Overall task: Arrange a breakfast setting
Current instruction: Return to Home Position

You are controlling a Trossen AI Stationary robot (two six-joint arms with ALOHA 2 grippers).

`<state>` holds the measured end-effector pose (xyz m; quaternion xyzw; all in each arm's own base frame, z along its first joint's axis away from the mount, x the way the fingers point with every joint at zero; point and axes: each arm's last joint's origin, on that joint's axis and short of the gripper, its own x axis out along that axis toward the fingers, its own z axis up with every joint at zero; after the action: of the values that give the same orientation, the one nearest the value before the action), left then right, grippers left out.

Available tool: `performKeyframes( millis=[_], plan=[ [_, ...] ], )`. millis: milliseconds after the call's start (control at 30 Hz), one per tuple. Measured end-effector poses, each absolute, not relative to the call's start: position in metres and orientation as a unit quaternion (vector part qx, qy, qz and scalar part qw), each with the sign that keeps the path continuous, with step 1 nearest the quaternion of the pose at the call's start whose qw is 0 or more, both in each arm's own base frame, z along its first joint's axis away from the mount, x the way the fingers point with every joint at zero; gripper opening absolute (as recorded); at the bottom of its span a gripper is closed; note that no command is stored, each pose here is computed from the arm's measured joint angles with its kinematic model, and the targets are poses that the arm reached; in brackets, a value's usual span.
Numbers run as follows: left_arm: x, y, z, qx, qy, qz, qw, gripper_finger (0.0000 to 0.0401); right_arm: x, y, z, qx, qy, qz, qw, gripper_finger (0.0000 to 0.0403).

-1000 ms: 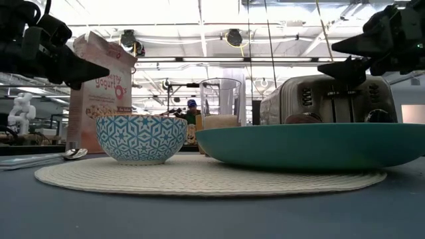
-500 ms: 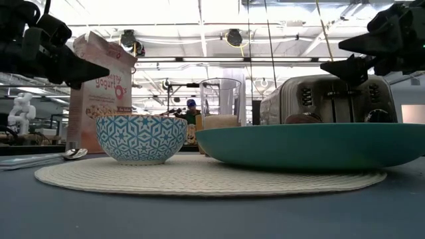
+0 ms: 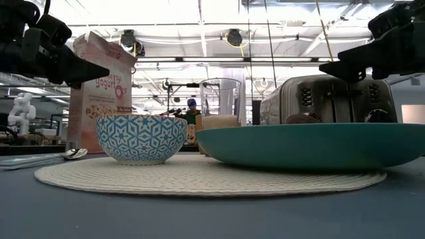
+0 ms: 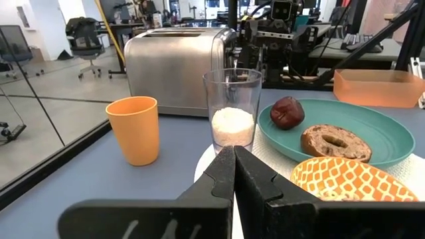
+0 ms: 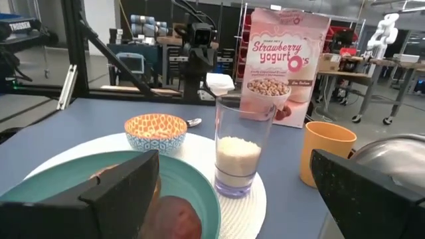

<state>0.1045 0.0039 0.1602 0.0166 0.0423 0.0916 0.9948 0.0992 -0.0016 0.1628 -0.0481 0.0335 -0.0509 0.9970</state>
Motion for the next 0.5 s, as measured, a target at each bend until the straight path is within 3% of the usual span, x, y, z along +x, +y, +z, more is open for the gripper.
performKeyframes(
  millis=[500],
  plan=[
    [0.1045,0.0039,0.1602,0.028,0.043,0.091,0.995,0.0005,0.0993,-0.0017,0.1719,-0.044,-0.013,-0.056,0.997,0.0384]
  ],
)
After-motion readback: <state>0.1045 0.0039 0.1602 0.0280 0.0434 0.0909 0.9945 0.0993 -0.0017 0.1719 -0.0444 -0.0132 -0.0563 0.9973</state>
